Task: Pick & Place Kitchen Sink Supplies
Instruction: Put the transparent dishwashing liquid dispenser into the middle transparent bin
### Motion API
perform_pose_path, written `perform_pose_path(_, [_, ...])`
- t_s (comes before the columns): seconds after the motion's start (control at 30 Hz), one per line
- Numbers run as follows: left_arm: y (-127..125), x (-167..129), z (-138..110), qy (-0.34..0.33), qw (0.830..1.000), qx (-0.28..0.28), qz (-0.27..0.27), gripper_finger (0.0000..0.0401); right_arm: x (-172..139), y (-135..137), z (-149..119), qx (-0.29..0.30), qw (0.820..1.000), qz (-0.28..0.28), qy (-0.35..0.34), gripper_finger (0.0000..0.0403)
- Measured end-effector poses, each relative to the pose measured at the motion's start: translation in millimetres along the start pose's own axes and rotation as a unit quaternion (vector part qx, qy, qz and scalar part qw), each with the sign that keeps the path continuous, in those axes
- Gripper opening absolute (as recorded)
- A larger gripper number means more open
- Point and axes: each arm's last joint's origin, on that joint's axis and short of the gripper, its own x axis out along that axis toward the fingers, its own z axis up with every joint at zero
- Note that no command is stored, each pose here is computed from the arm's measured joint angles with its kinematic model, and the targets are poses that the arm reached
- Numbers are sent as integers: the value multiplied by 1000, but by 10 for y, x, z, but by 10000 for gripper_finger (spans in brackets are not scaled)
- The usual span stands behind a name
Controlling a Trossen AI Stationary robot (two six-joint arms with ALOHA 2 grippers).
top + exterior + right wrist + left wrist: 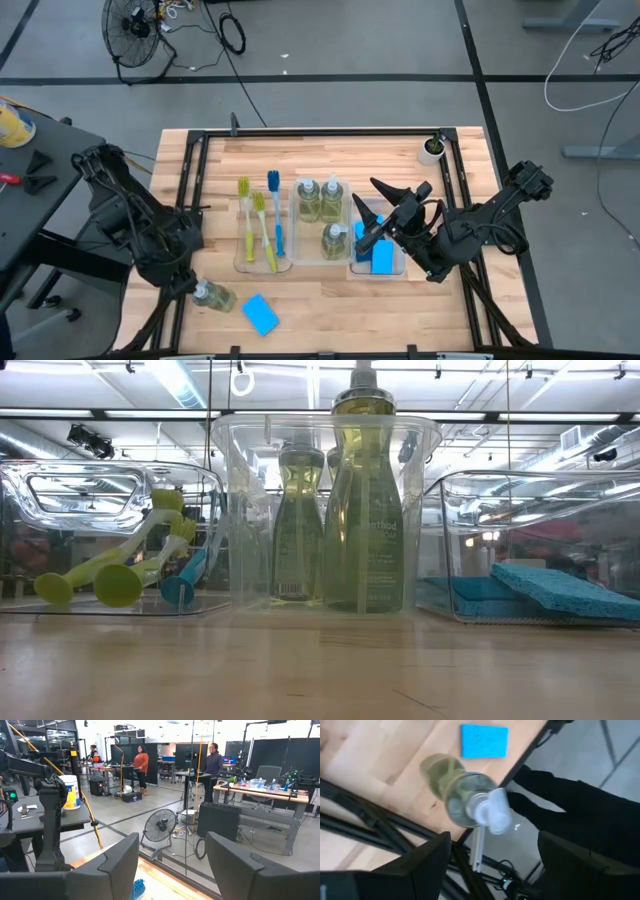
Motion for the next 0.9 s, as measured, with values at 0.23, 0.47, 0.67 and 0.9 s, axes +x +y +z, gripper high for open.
perform_pose_path(0.23, [-42, 9, 0, -1, 1000, -2, -17, 302, 0, 1, -5, -4, 1000, 0, 0, 231])
perform_pose_path(0.47, [-74, 91, -6, 5, 1000, -12, 5, 302, 0, 1, -5, -6, 1000, 0, 0, 231])
perform_pose_path(0.67, [-118, 222, -7, 18, 999, -16, 43, 302, 0, 3, -16, -13, 1000, 1, 1, 231])
perform_pose_path(0.9, [-159, 344, -1, 14, 996, -41, 73, 302, -1, 5, -26, -20, 1000, 2, 2, 231])
